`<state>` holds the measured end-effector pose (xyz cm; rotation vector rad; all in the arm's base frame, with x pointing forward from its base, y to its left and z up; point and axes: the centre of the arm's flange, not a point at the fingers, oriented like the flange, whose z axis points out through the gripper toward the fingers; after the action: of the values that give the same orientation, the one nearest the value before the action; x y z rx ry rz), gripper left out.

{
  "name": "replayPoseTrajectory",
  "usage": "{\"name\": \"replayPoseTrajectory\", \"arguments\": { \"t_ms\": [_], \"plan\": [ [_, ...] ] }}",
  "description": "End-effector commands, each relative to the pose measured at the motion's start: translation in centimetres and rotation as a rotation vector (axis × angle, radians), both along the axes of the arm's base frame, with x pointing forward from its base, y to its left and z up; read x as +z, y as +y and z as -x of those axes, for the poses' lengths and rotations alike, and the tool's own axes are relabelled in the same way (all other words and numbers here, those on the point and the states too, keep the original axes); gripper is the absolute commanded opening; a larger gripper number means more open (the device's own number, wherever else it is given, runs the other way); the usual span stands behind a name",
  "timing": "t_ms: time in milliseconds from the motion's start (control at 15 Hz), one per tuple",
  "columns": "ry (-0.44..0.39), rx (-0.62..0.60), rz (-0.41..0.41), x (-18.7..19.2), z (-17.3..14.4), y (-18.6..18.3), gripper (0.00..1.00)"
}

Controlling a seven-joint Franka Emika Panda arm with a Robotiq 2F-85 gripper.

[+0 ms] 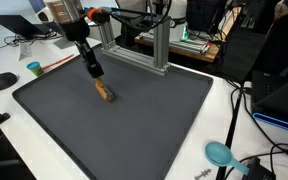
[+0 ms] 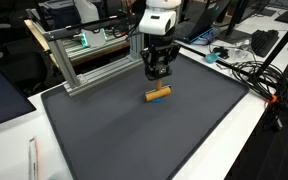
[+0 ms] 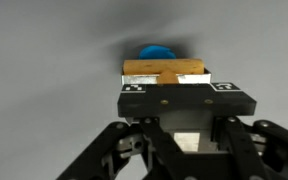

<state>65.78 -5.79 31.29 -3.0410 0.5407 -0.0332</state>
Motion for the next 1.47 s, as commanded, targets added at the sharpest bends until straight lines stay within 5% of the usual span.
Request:
{"name": "replayPoseTrajectory", "arguments": {
  "t_ms": [0, 1400],
  "plan": [
    [-0.001, -0.029, 0.051, -1.7, -1.3, 0.6, 0.23],
    [0.135, 0.071, 0.045, -4.3, -1.2, 2.4, 0.23]
  ]
}}
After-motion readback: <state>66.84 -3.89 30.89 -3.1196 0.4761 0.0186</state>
